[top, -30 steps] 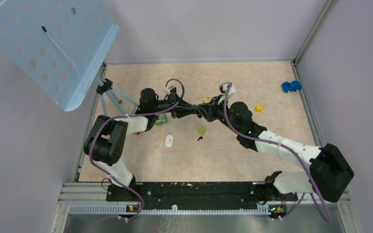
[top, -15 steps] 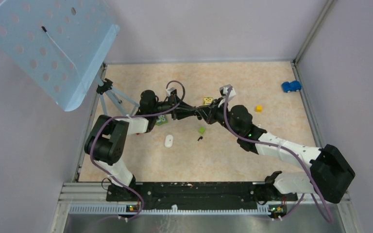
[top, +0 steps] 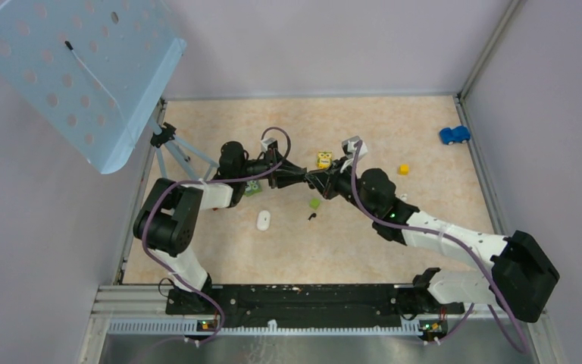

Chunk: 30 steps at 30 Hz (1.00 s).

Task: Insert the wireless bluetooth earbuds into the charging case
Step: Insert the left earbud into the left side groove of the charging case.

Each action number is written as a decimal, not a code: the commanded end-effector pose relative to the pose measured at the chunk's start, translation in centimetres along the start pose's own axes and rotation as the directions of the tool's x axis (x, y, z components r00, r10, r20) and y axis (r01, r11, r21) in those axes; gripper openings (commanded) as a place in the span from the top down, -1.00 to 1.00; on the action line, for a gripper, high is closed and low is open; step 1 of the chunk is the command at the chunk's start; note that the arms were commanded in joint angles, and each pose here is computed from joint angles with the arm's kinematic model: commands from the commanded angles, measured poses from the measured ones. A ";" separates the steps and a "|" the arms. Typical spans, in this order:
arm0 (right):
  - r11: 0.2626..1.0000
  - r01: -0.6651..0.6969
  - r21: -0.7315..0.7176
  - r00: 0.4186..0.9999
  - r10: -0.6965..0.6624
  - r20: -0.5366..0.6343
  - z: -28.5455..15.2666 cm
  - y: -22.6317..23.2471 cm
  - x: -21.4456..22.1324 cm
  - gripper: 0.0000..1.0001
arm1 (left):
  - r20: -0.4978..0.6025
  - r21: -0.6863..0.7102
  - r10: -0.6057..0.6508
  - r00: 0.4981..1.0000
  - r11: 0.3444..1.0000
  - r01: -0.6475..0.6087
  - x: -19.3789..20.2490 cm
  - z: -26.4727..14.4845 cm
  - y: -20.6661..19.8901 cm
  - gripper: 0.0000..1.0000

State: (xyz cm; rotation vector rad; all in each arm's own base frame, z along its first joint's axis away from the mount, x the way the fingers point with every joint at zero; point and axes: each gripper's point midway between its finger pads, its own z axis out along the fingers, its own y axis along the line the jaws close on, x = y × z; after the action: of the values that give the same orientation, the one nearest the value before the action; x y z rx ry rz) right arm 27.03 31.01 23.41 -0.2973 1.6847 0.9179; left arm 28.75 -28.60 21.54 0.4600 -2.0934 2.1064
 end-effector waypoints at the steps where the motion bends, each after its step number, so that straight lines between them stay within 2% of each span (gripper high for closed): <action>1: 0.998 0.013 -0.068 0.998 -0.017 -0.058 -1.0 1.7 1.6 1.00 | 0.037 0.052 0.066 0.997 0.996 -0.068 -0.8 0.2 -1.6 1.00; 11: 0.999 0.050 0.013 0.995 -0.048 -0.092 -0.8 -0.3 2.9 0.98 | 0.032 0.053 0.073 0.997 0.996 -0.075 -0.7 0.2 -1.6 1.00; 15: 0.998 0.051 0.026 0.994 -0.048 -0.098 -0.8 -0.5 3.1 0.81 | 0.029 0.054 0.077 0.997 0.995 -0.079 -0.7 0.2 -1.7 1.00; 20: 0.998 0.052 0.023 0.994 -0.049 -0.099 -0.6 -0.4 3.0 0.68 | 0.026 0.054 0.078 0.997 0.995 -0.080 -0.6 0.2 -1.6 1.00; 27: 0.999 0.049 0.012 0.994 -0.048 -0.101 -0.4 -0.1 2.9 0.62 | 0.021 0.054 0.080 0.997 0.995 -0.081 -0.6 0.2 -1.6 1.00; 30: 0.999 0.042 0.005 0.994 -0.041 -0.098 -0.4 0.1 2.8 0.51 | 0.023 0.053 0.076 0.997 0.996 -0.077 -0.7 0.1 -1.5 1.00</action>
State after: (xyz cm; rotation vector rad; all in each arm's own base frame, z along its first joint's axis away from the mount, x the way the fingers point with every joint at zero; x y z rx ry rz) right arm 26.93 30.67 22.37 -0.3142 1.7103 0.8639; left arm 29.03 -28.68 21.02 0.4808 -2.0939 2.0979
